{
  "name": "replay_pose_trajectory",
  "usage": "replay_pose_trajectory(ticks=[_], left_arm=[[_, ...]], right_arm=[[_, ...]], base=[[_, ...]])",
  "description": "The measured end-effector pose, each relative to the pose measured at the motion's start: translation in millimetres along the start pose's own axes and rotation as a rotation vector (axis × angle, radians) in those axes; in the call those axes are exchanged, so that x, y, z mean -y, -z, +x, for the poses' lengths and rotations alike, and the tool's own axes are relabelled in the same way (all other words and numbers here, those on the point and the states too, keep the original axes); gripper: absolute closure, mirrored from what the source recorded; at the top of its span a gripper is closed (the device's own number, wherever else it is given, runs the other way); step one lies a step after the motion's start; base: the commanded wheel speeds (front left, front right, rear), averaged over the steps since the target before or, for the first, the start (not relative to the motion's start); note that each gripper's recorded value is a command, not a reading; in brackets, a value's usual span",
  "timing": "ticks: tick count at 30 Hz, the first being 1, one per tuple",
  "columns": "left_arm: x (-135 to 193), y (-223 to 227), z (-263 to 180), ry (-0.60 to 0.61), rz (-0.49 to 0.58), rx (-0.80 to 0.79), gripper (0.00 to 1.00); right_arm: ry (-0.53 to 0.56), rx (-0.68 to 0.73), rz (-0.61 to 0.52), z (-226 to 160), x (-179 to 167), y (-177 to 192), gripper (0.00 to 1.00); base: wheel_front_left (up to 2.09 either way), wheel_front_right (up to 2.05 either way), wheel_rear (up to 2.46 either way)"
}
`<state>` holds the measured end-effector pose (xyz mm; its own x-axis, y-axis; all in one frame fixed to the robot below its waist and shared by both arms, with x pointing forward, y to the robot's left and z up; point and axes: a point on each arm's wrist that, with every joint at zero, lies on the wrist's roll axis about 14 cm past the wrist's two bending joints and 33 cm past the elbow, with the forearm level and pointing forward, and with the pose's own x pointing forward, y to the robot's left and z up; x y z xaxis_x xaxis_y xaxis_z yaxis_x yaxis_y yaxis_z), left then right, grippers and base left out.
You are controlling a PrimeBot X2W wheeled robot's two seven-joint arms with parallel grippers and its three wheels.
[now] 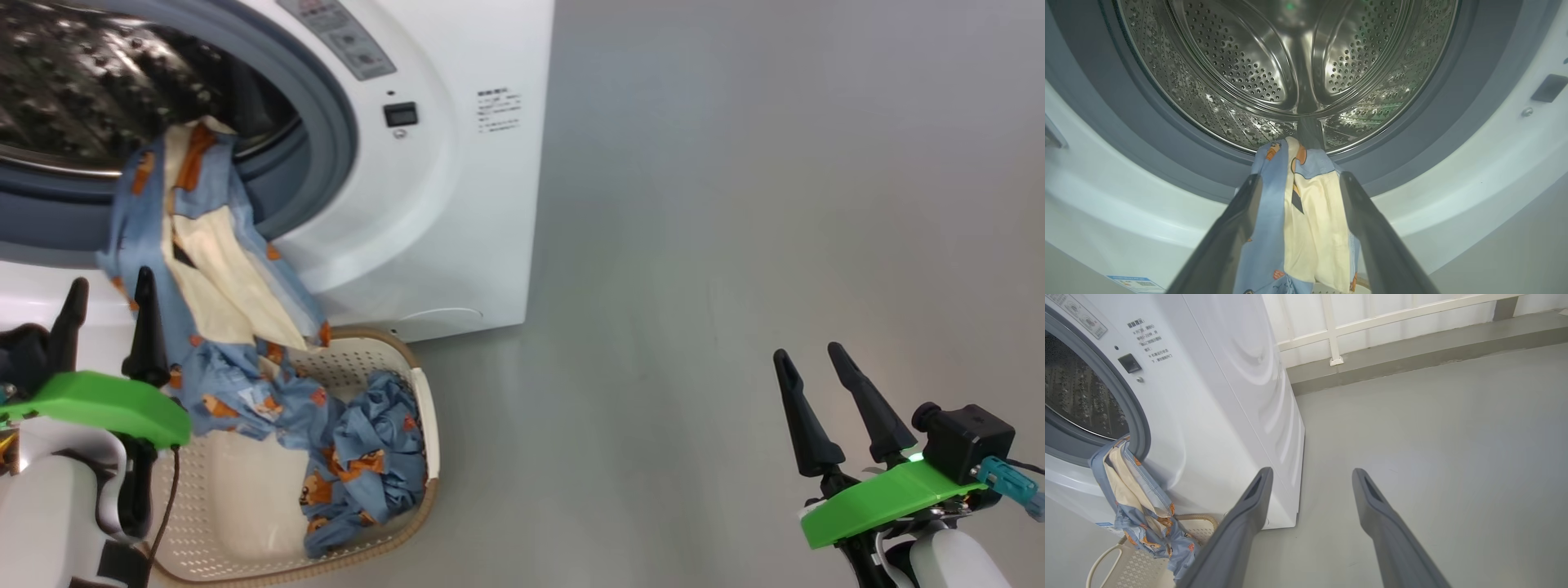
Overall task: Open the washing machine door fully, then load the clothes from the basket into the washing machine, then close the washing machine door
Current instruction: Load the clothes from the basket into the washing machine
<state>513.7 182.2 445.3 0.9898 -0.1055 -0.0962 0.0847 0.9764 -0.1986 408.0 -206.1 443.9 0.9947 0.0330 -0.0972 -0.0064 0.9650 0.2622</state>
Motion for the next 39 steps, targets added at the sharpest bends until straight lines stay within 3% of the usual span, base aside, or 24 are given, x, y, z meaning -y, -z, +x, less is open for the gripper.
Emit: replay_pose_trajectory(ticks=[5, 27, 39], left_arm=[[-3.6, -6.4, -18.4, -0.011, 0.001, 0.020, 0.00], [-26.6, 41.5, -89.4, -0.108, -0.048, -0.073, 0.00], [-32.6, 48.1, -100.4, -0.135, -0.062, -0.088, 0.00]], right_arm=[[-0.025, 0.022, -0.005, 1.7, -6.4, -8.5, 0.00], [-0.018, 0.011, 0.000, 2.3, -4.6, -3.8, 0.00], [-0.018, -0.008, 0.005, 2.8, -5.3, 3.4, 0.00]], base=[[0.00, 0.00, 0.00], [0.00, 0.00, 0.00], [0.00, 0.00, 0.00]])
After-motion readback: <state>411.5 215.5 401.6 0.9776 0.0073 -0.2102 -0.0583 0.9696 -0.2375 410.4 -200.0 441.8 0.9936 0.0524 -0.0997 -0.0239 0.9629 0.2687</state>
